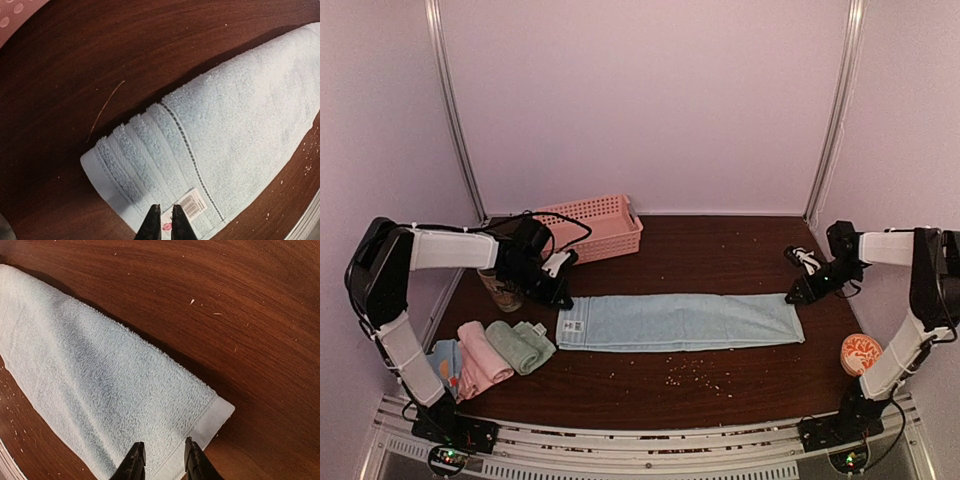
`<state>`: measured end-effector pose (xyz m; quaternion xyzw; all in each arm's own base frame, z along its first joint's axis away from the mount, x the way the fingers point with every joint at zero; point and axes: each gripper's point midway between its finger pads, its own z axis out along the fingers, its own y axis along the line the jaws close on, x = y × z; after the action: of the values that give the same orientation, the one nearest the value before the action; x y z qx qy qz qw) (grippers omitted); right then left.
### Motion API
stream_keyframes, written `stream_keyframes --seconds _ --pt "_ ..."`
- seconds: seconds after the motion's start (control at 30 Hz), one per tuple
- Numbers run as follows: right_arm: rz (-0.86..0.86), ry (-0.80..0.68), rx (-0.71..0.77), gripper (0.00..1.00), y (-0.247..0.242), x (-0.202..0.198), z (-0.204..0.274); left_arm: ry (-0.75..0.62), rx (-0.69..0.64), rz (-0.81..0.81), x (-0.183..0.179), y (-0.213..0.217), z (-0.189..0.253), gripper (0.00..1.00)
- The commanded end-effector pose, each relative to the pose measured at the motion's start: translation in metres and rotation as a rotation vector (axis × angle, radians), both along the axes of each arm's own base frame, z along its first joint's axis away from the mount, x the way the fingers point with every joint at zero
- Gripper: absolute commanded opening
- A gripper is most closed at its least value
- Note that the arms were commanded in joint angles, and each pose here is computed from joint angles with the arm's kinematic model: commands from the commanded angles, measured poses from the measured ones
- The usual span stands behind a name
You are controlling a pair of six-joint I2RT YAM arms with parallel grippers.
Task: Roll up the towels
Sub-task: Fold the towel at the center of the board, then adjust the towel at the center of the board.
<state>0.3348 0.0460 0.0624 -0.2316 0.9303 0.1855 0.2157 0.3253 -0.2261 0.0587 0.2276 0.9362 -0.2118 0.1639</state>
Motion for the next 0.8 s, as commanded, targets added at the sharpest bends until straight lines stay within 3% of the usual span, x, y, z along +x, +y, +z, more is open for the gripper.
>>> stream_keyframes --seconds 0.0,0.2,0.5,0.63,0.77 --pt "-0.079 -0.010 -0.042 0.27 0.000 0.025 -0.001 -0.049 -0.006 0.016 0.019 -0.015 0.001 0.08" --pt "-0.169 0.052 -0.175 0.25 -0.023 0.037 -0.028 -0.006 0.146 0.085 0.015 0.004 -0.036 0.07" --pt "-0.306 0.093 -0.322 0.21 -0.056 0.065 -0.051 0.003 0.235 0.156 0.007 0.027 -0.047 0.07" --pt "-0.319 0.085 -0.321 0.21 -0.057 0.072 -0.048 0.009 0.233 0.173 0.005 0.028 -0.045 0.07" --pt "-0.251 0.062 -0.245 0.22 -0.041 0.076 -0.030 -0.076 0.155 0.139 0.015 0.010 -0.013 0.11"
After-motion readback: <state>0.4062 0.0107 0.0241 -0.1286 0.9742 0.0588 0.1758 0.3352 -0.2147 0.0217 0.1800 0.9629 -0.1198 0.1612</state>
